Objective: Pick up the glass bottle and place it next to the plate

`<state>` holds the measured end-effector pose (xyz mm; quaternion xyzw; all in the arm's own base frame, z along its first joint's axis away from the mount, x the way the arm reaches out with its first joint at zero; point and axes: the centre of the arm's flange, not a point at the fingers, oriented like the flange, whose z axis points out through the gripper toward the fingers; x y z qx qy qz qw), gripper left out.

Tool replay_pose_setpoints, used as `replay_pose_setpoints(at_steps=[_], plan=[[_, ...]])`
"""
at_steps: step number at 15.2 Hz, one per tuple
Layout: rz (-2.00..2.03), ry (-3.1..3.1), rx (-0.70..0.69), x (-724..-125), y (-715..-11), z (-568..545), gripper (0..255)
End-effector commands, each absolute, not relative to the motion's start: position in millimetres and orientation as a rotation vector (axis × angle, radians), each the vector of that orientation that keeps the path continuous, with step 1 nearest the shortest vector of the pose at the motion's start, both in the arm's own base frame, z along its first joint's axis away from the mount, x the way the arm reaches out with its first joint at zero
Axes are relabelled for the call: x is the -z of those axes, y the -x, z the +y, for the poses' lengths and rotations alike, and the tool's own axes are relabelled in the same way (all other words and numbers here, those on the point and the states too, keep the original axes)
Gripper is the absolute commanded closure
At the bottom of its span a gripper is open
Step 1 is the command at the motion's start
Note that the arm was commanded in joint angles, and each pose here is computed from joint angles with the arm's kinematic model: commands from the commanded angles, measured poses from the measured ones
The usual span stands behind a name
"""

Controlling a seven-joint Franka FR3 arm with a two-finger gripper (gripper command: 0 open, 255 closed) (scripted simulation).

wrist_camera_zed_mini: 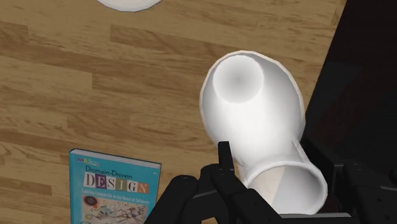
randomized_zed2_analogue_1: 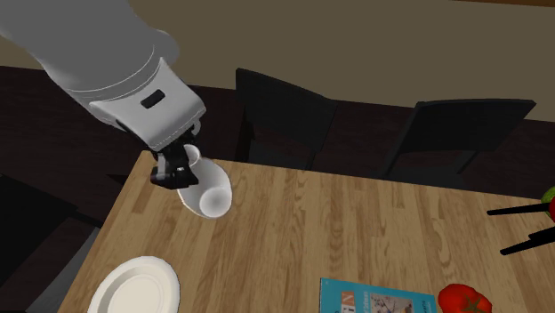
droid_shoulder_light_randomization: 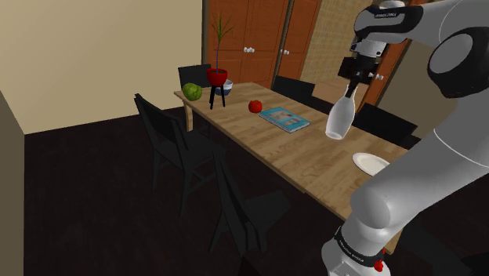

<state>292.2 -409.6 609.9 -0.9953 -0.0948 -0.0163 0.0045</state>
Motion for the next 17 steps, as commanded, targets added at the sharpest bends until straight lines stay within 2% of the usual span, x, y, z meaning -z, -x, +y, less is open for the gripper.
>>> replay_pose_setpoints(at_steps=[1, 17], plan=[[-0.298, 3.118, 0.050, -622.4, -268.5, -409.9, 255], [-0.298, 3.118, 0.050, -711.3, -78.4, -386.4, 255]])
